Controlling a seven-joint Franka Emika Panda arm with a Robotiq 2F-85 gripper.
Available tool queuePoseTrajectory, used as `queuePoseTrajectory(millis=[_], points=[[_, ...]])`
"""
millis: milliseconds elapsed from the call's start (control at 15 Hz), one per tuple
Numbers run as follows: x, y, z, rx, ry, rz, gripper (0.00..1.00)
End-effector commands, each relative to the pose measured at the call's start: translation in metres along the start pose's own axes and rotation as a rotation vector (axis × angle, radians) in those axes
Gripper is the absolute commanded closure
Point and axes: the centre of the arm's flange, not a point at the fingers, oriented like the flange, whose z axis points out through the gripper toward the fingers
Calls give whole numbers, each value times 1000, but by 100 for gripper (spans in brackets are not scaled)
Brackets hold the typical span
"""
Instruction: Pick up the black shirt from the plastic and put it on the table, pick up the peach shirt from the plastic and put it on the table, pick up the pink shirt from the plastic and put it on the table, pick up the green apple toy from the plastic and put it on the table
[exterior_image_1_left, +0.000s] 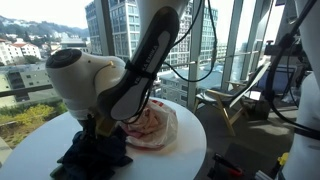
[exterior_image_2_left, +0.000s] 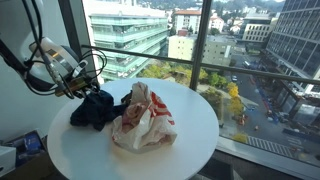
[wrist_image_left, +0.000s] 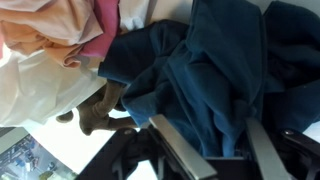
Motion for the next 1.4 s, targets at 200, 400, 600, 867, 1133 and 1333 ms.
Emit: queuePoseTrajectory(millis=[200, 400, 600, 867, 1133, 1333], points=[[-57, 116, -22, 16, -62, 307, 0], [-75, 150, -8, -2, -90, 392, 0], [-92, 167, -2, -16, -123, 434, 0], [-123, 146, -2, 14, -177, 405, 0], [-126, 139, 20, 18, -171, 412, 0], [-118, 150, 31, -16, -174, 439, 0]])
